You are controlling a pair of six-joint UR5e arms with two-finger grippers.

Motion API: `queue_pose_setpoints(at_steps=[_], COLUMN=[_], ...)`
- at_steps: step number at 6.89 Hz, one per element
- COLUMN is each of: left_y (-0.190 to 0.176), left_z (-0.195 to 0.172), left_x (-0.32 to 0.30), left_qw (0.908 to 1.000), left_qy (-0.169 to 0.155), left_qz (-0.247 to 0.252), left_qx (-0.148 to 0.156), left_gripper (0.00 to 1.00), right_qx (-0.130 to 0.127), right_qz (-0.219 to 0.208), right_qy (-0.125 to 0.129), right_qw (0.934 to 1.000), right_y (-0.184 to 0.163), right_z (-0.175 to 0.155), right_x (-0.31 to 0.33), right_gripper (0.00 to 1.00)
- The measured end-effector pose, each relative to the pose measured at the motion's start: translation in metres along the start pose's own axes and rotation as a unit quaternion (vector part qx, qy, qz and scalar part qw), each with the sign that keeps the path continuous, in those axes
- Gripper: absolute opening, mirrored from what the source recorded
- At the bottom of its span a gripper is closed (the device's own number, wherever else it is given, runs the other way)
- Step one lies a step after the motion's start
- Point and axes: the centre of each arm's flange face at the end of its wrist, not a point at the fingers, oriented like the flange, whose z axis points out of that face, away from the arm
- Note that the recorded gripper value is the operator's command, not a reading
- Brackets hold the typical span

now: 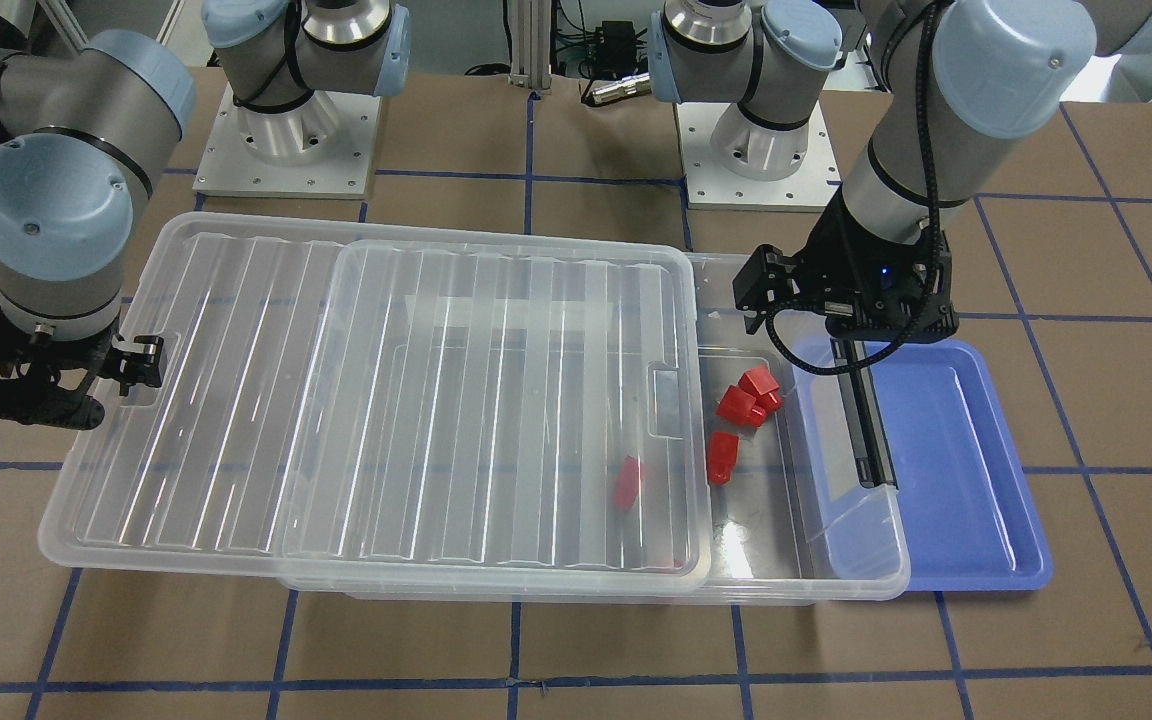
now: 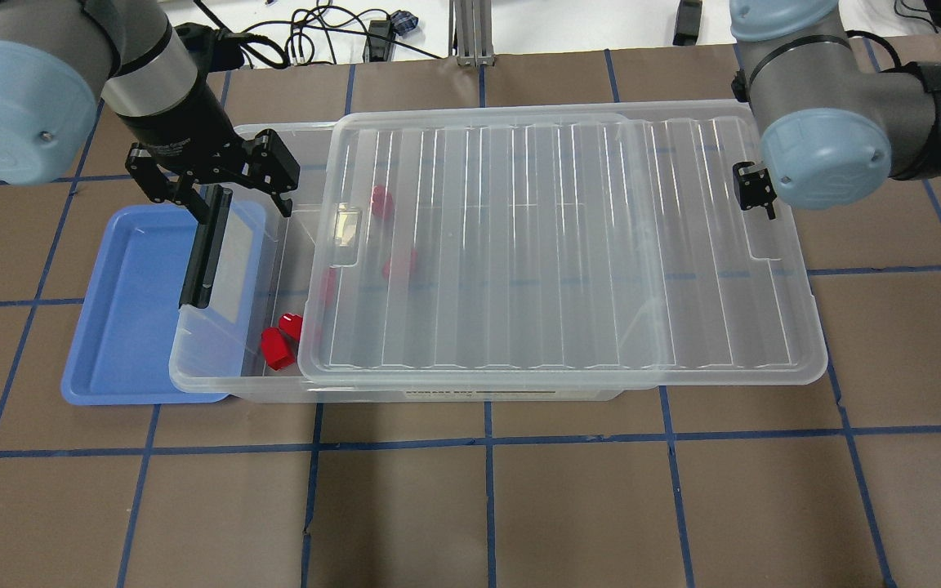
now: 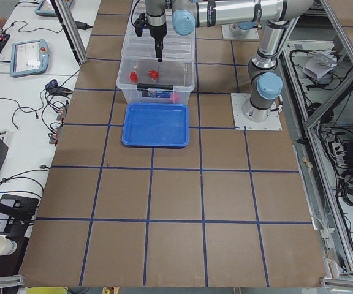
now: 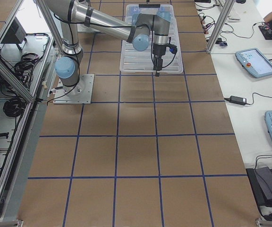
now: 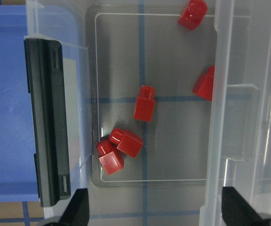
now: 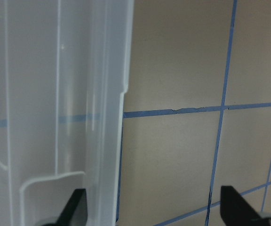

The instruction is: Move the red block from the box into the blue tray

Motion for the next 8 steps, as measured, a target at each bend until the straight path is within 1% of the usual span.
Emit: queue_pose_setpoints(at_steps=[1,4,5,6,7,8], left_y=[-0.003,-0.01,-0.01,-0.01,-0.009,-0.01], left_z=[0.017,0.079,0.096,0.111,0.124,0.136], left_x=[-0.004,-0.008,-0.009,-0.007,-0.006,-0.006], left_qw=[1.0,0.9996,0.9991,0.9992,0.9994,0.9996], left_qy=[0.001,0.0,-0.001,-0.001,-0.001,-0.001], left_qz=[0.003,0.022,0.035,0.035,0.03,0.025], left_qx=[-0.002,0.02,0.022,0.02,0.015,0.012], left_gripper=[1.0,0.99,0.98,0.98,0.98,0.99], right_qx=[-0.002,-0.008,-0.011,-0.011,-0.003,0.019], right_qz=[0.002,0.01,0.016,0.019,0.022,0.026], right_qy=[0.0,0.001,0.0,-0.001,-0.01,-0.041], right_qw=[1.0,0.9999,0.9998,0.9998,0.9997,0.9987], right_y=[0.0,0.0,0.001,0.001,0.0,-0.004], right_z=[0.002,0.008,0.011,0.011,0.006,-0.009], right_x=[0.004,0.018,0.025,0.028,0.027,0.025], right_gripper=[1.0,1.0,1.0,0.97,0.97,1.0])
